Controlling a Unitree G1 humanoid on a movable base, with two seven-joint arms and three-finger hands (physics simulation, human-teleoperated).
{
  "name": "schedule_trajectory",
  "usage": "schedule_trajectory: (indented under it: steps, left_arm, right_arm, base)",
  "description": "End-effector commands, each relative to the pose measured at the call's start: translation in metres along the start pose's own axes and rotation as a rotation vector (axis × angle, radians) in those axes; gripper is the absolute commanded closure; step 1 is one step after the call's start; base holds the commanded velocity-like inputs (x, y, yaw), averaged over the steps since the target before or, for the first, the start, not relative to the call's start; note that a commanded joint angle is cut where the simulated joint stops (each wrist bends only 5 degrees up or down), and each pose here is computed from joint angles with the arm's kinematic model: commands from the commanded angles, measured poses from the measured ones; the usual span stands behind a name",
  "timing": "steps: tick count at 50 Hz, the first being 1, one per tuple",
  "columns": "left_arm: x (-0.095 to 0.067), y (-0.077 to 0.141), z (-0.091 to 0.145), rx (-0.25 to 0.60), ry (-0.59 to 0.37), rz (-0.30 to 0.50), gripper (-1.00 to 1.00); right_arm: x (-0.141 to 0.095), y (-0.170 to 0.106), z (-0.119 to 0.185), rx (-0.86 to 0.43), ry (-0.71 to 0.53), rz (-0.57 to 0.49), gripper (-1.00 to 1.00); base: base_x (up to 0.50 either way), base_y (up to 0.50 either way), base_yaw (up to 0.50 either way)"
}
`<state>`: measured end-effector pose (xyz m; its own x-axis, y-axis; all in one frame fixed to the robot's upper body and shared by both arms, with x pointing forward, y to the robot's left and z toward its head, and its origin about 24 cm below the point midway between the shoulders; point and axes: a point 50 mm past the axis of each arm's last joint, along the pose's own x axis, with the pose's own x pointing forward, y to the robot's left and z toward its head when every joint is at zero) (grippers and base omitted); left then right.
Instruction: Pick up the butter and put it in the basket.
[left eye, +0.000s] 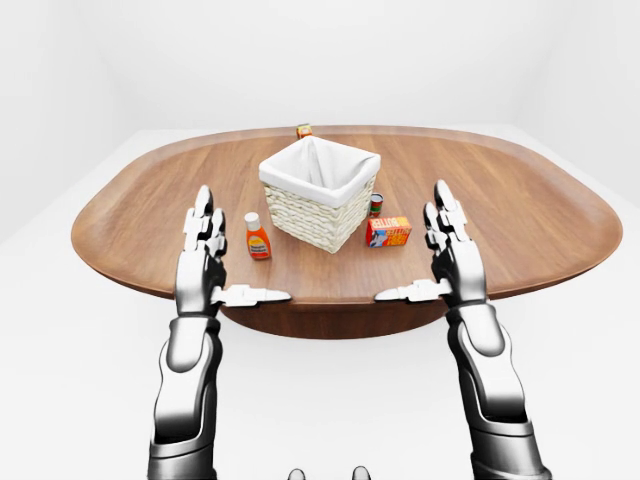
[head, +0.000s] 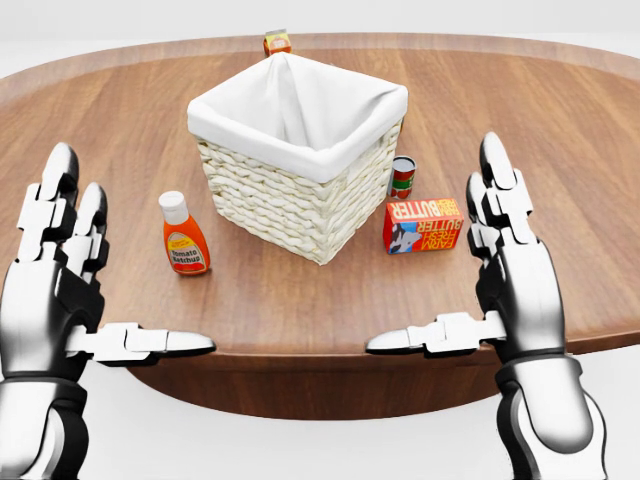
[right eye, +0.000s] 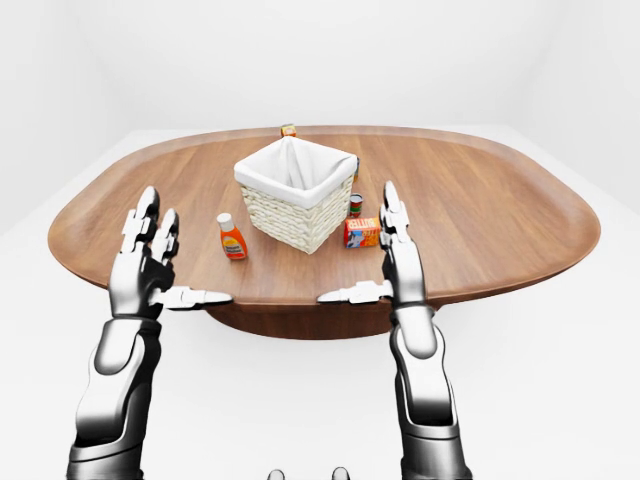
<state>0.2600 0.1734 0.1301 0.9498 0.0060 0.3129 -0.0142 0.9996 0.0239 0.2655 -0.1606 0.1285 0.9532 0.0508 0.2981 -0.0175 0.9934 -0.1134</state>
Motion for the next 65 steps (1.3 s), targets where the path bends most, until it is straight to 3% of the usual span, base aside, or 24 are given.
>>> schedule_trajectory:
  steps: [1,12,17,65]
  left_arm:
    - [0.020,0.008,0.039,-0.001,-0.174,0.004,-1.00]
    - [0.041,0.015,0.074,-0.006,-0.313,0.012,-1.00]
    - [0.038,0.017,0.082,-0.007,-0.350,0.016,-1.00]
    - [0.035,0.020,0.084,-0.020,-0.356,0.021,-1.00]
  right_arm:
    - [0.017,-0.005,0.045,-0.046,-0.198,0.027,-1.00]
    - [0.030,-0.006,0.086,-0.078,-0.367,0.063,-1.00]
    - [0.032,-0.003,0.092,-0.090,-0.394,0.085,-1.00]
    - [0.029,-0.009,0.093,-0.081,-0.399,0.074,-1.00]
  base:
    - [0.00,0.00,0.00]
    - [0.00,0.00,0.00]
    - [0.21,0.00,0.00]
    - [0.48,0.00,0.00]
